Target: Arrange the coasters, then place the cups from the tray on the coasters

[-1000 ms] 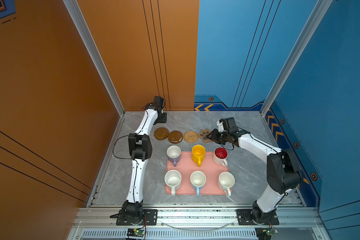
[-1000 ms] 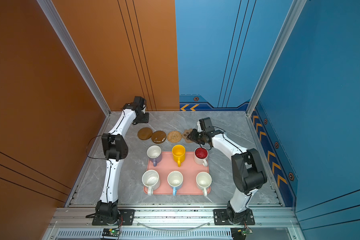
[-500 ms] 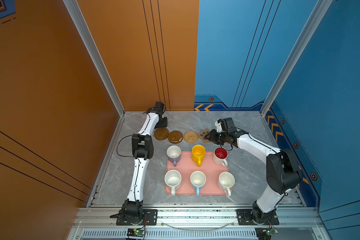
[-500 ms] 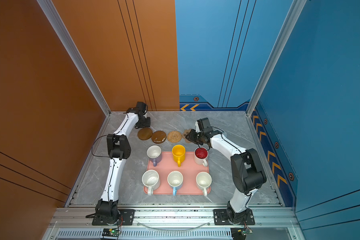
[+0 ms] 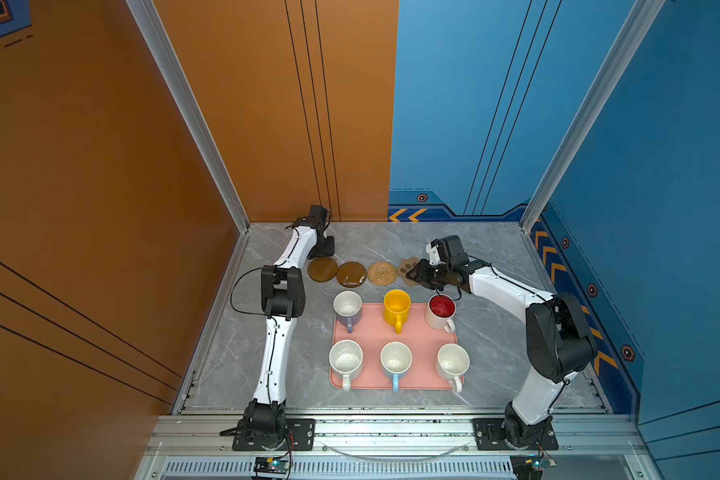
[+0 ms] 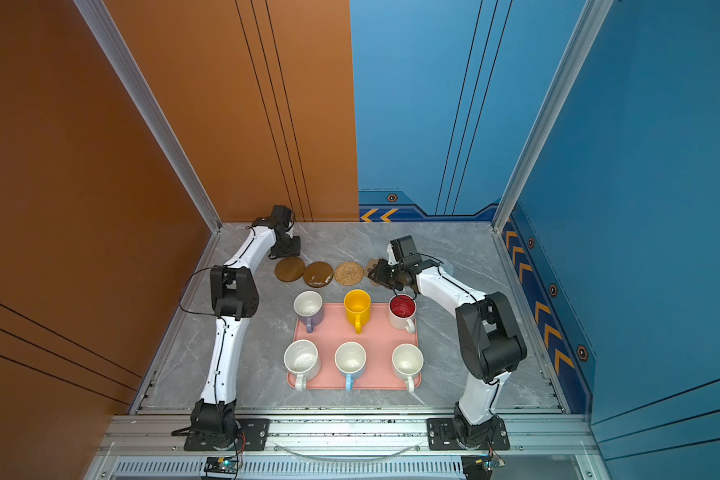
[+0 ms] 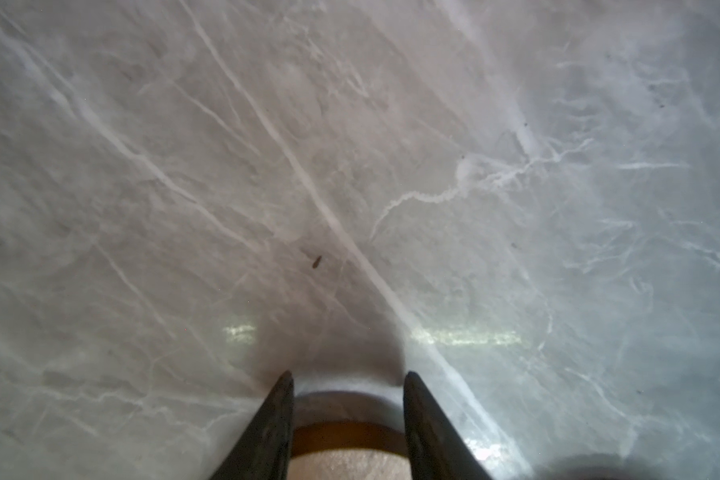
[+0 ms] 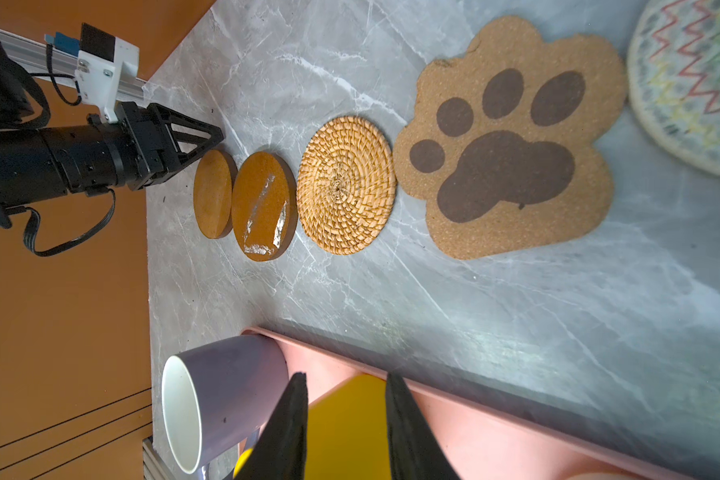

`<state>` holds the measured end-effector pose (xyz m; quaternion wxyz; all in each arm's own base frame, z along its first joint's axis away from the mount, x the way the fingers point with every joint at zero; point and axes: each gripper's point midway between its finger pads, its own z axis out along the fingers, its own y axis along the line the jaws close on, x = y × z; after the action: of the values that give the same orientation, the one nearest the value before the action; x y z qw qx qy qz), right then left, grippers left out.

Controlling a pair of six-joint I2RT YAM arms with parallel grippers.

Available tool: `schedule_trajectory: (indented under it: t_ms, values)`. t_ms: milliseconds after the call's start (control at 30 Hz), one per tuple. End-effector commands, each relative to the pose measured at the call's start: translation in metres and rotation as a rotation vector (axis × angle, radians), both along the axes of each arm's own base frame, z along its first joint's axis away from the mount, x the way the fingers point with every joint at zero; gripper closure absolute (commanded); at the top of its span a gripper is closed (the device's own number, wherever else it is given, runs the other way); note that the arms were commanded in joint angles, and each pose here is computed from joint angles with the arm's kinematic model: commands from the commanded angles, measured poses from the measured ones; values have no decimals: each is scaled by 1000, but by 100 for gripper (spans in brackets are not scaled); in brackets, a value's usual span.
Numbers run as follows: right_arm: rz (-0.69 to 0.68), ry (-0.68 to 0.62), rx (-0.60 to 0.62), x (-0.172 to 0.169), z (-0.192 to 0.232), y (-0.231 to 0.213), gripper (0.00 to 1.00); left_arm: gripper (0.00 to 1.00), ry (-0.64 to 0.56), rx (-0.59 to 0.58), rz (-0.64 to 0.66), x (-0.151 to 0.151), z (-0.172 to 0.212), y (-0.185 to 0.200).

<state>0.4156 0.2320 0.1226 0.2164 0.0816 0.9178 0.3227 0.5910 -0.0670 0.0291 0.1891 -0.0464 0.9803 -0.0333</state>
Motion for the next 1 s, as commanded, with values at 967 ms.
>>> schedule_trajectory:
  t_ms: [967]
  values:
    - [-43,-79,-96,13,51,-36,70,53,-31,-16,-11,-17,61,2]
